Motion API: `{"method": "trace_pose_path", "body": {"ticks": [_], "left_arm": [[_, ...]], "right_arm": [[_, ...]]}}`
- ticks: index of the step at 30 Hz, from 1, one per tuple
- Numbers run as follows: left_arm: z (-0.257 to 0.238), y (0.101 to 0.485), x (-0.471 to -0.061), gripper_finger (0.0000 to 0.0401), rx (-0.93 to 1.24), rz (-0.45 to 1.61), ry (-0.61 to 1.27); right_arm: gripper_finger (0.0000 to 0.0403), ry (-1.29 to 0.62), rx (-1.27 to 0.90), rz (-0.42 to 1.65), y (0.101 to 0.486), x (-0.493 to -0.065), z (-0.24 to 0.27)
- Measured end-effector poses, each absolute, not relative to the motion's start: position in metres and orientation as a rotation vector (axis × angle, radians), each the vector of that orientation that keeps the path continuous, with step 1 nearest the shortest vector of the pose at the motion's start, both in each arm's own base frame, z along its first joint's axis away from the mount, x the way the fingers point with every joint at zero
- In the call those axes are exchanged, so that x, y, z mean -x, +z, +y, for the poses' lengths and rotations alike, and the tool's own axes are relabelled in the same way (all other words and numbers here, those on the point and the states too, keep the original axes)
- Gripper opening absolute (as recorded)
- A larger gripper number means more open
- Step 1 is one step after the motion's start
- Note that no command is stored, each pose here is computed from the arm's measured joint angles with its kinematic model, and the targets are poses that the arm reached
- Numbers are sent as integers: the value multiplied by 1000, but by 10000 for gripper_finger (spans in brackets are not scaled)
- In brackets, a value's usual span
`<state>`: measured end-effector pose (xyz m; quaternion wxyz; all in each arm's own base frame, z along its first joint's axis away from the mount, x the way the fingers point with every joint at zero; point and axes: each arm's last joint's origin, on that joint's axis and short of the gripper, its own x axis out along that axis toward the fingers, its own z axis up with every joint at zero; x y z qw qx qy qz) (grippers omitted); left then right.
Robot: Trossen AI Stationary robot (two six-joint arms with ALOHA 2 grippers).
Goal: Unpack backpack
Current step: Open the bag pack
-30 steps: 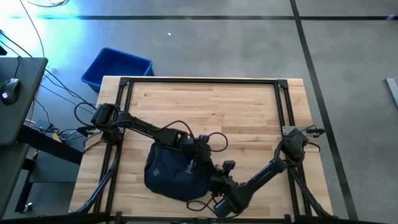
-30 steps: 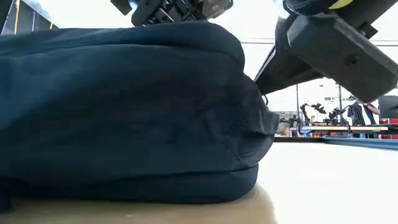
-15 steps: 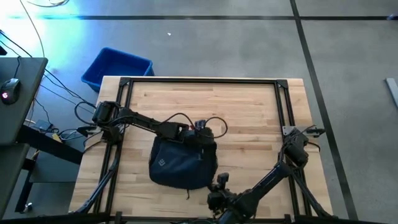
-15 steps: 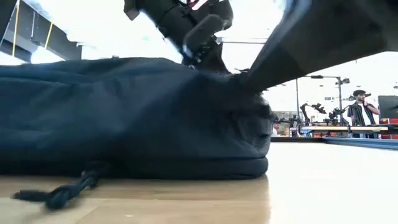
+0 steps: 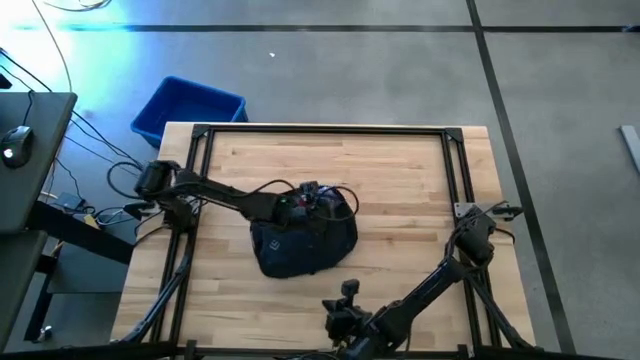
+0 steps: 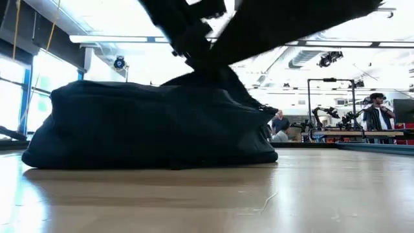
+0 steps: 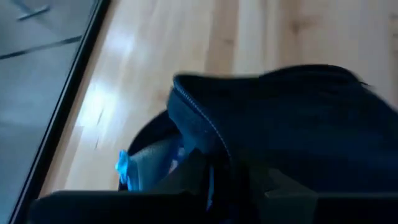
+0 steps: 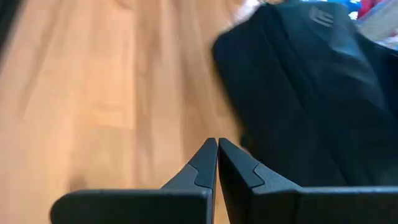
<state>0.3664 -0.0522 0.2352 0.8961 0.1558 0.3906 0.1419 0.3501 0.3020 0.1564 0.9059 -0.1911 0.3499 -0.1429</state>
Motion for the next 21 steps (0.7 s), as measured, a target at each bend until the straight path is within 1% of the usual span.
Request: {"method": "trace_pose_path", "body": {"ticks": [5,8,11,13,16,18,21], "left_arm": [[-76,263,-346,91,-318,754,220],[-92,274,-336,110,-307,712,161],[-105,279,-329,120,-329,695,147],[-110,278,-327,122,-354,695,170],[-110,275,-328,122,-359,696,199],[-110,273,-330,122,-337,697,204],[-110,272,-330,122,-320,703,207]], "right_arm": [[0,-344,419,723,193,-322,299],[0,-377,471,750,216,-300,290],[8,-371,608,814,233,-281,281],[23,-324,773,883,234,-276,277],[56,-215,1006,988,231,-275,272],[84,-138,1082,1054,229,-281,267],[132,-74,1120,1130,225,-294,256]]}}
